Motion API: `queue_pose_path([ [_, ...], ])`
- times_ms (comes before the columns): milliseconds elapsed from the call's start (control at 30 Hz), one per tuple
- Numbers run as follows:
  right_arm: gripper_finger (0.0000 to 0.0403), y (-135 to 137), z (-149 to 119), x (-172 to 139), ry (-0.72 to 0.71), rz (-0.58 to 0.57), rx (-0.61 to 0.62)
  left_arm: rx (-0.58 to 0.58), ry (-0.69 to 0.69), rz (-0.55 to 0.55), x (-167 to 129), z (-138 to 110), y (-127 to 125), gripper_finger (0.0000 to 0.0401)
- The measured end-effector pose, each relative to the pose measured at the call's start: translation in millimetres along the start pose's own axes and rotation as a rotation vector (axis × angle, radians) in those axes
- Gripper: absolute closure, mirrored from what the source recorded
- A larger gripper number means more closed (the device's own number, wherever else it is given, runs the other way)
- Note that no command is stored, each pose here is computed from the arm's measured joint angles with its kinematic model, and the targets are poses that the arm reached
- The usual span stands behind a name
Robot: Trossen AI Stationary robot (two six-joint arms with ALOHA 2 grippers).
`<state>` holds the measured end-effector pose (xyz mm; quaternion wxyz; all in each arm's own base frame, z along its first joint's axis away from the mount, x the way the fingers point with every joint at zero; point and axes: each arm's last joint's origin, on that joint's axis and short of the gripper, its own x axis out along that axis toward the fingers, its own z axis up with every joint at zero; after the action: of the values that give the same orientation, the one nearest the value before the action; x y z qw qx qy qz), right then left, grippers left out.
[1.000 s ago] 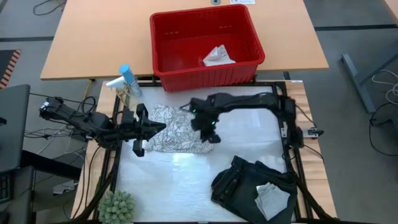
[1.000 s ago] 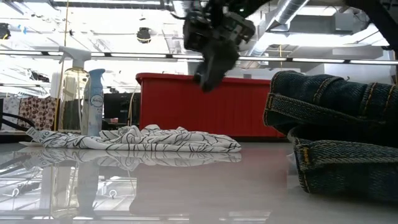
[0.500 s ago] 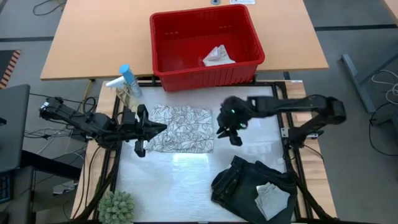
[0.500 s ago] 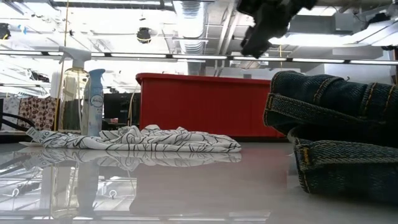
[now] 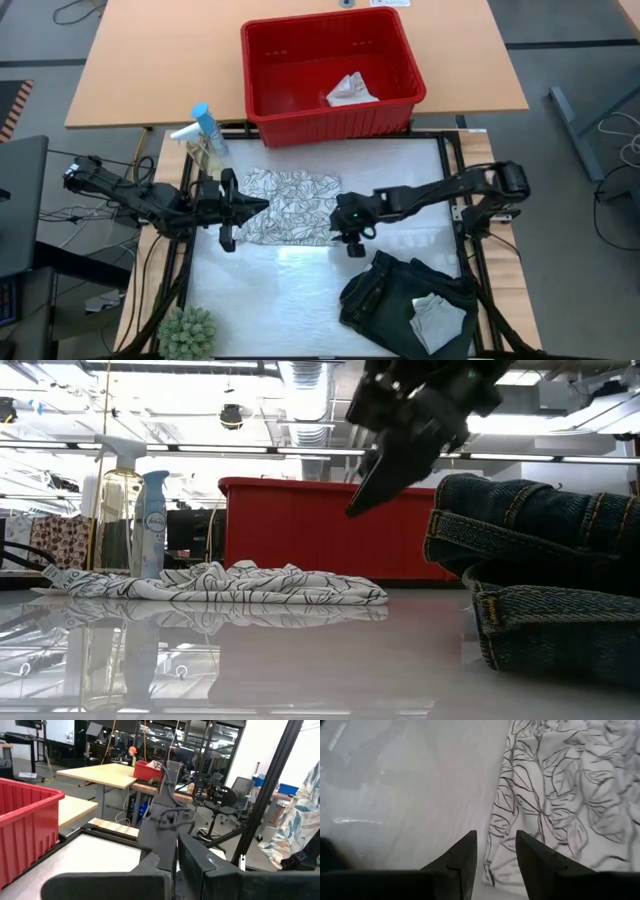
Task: Fold Laundry from Bin
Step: Fold the white from the red laundry bin
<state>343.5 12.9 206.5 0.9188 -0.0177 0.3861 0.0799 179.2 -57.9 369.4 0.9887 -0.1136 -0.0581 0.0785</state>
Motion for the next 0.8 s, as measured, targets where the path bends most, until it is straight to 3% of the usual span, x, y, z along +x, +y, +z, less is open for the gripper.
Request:
queue_pose_path([
  [467,0.026,-7.8,1.3,61.0,0.059,-0.01,0.003,-0.013,0.028,0.005,0.0,-3.1,0.5,0.0395],
  [800,0.0261,-20.6,-10.7,73.8,0.123,-0.03,0.025,-0.007,0.039,0.006,-0.1,-4.2,0.8,0.0395],
])
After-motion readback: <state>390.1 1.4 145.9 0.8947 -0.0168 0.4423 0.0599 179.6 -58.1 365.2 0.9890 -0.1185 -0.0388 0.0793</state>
